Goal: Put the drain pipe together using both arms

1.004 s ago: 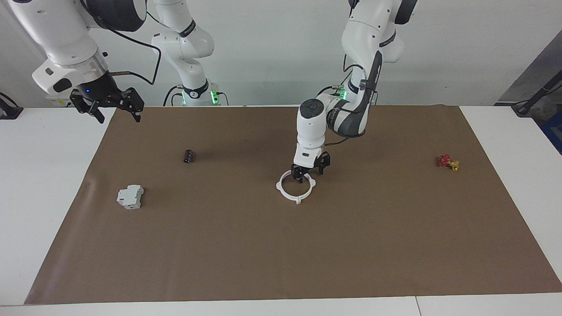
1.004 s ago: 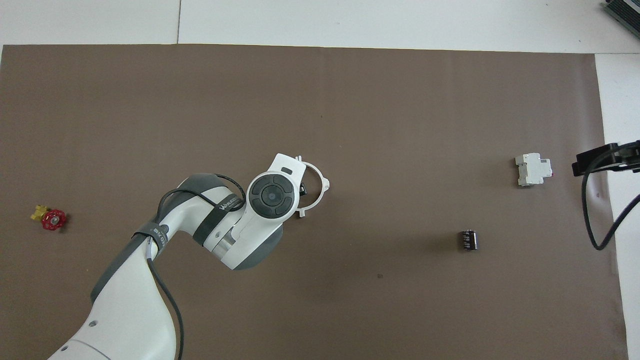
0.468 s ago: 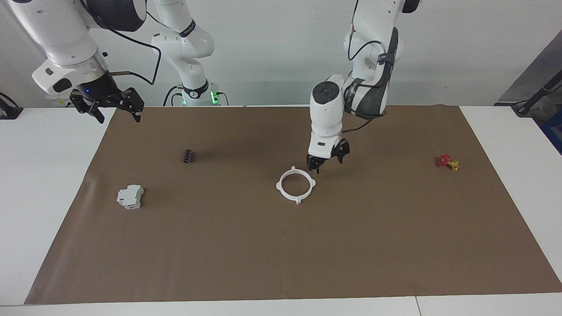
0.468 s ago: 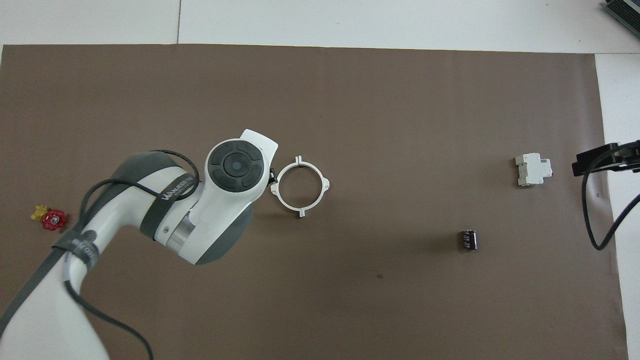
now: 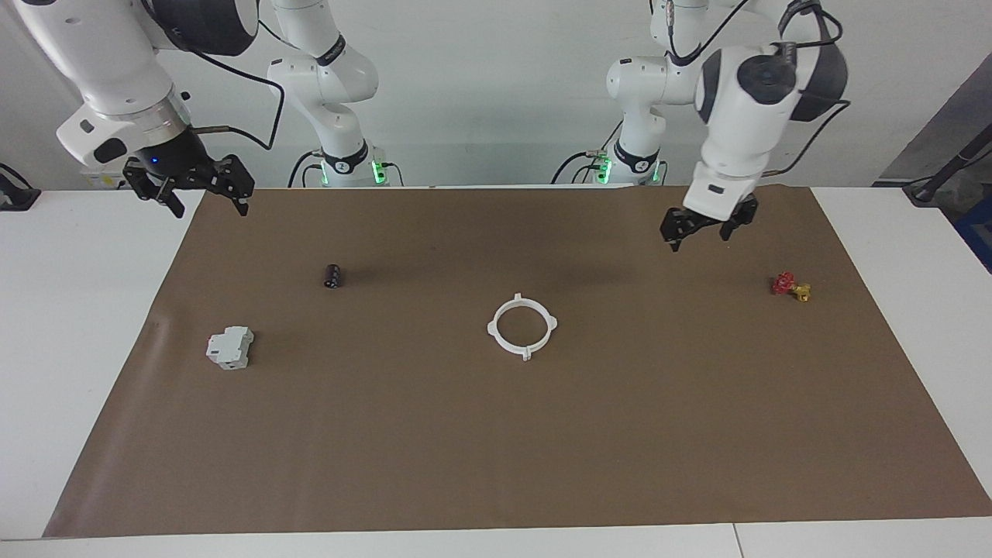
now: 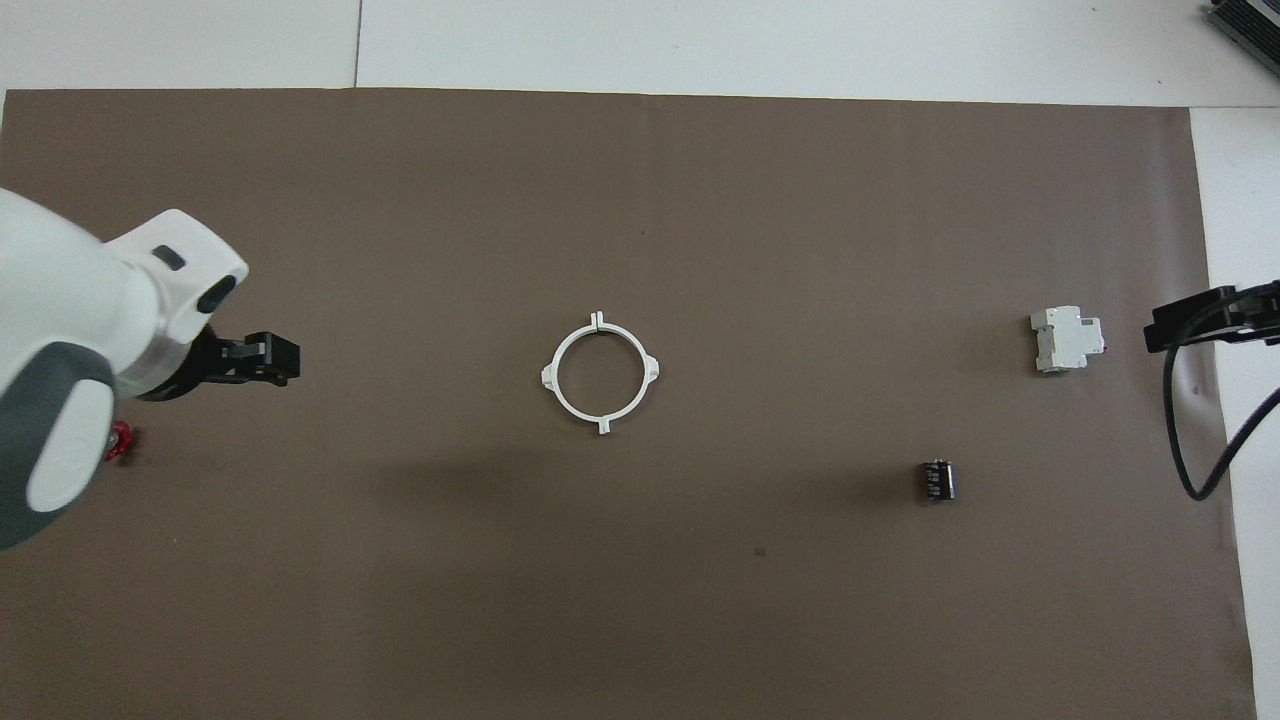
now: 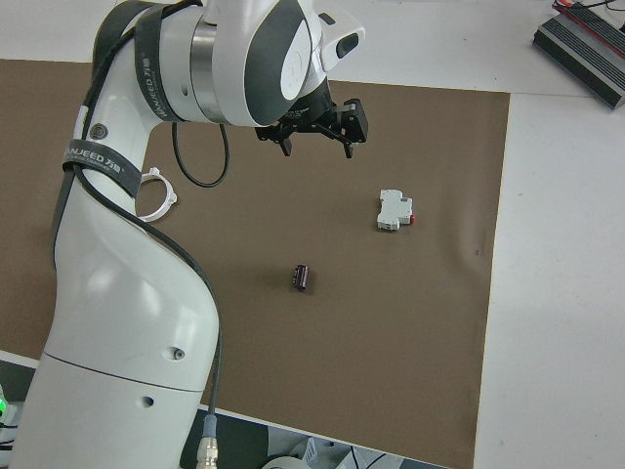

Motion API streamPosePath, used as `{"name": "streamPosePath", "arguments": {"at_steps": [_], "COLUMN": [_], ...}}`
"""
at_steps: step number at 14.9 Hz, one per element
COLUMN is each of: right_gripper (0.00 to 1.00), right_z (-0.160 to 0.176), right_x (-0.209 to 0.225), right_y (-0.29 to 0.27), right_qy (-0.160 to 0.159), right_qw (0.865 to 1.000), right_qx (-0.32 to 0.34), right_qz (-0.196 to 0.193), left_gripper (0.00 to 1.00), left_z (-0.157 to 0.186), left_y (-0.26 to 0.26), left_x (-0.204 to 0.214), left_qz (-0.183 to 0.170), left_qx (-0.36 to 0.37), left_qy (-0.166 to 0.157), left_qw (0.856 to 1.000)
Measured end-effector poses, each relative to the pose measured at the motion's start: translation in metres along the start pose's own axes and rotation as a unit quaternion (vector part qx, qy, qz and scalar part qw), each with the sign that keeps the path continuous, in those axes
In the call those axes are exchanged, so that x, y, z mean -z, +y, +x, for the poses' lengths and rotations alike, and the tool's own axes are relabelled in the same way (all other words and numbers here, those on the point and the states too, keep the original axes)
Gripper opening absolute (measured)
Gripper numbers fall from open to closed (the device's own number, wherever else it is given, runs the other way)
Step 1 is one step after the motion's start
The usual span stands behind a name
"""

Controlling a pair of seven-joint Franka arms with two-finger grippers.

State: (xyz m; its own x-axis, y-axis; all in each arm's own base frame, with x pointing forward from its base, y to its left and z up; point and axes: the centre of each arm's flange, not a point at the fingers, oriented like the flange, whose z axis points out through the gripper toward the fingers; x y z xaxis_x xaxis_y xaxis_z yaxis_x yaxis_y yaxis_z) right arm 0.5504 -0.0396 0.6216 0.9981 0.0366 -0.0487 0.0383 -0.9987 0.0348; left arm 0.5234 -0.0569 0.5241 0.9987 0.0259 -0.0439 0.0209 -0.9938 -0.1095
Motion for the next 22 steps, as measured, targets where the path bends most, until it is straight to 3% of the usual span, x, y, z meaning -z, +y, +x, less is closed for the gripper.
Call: {"name": "streamPosePath", "arguments": {"at_steps": [4, 12, 15, 22], "right_gripper": [1.0, 1.0, 1.0, 1.0], "right_z": [0.0, 0.0, 0.0, 0.0], "right_x": [0.0, 0.0, 0.0, 0.0], "right_y": [0.0, 0.0, 0.0, 0.0], "right_qy": [0.0, 0.0, 0.0, 0.0], "right_qw": [1.0, 1.0, 1.0, 1.0], "right_qx": [0.0, 0.0, 0.0, 0.0], "right_qz": [0.0, 0.0, 0.0, 0.0], "left_gripper": [1.0, 1.0, 1.0, 1.0], "left_z": [0.001, 0.007, 0.008, 0.007], "left_y": [-0.065, -0.043, -0.039, -0.041], "left_x": [-0.009, -0.007, -0.006, -0.004], "left_qz": [-0.008, -0.024, -0.054, -0.059], "left_qx": [-0.037, -0.052, -0.043, -0.058], "left_qy": [-0.009, 0.024, 0.029, 0.03], "left_qw": [0.999, 0.998, 0.997, 0.996]}}
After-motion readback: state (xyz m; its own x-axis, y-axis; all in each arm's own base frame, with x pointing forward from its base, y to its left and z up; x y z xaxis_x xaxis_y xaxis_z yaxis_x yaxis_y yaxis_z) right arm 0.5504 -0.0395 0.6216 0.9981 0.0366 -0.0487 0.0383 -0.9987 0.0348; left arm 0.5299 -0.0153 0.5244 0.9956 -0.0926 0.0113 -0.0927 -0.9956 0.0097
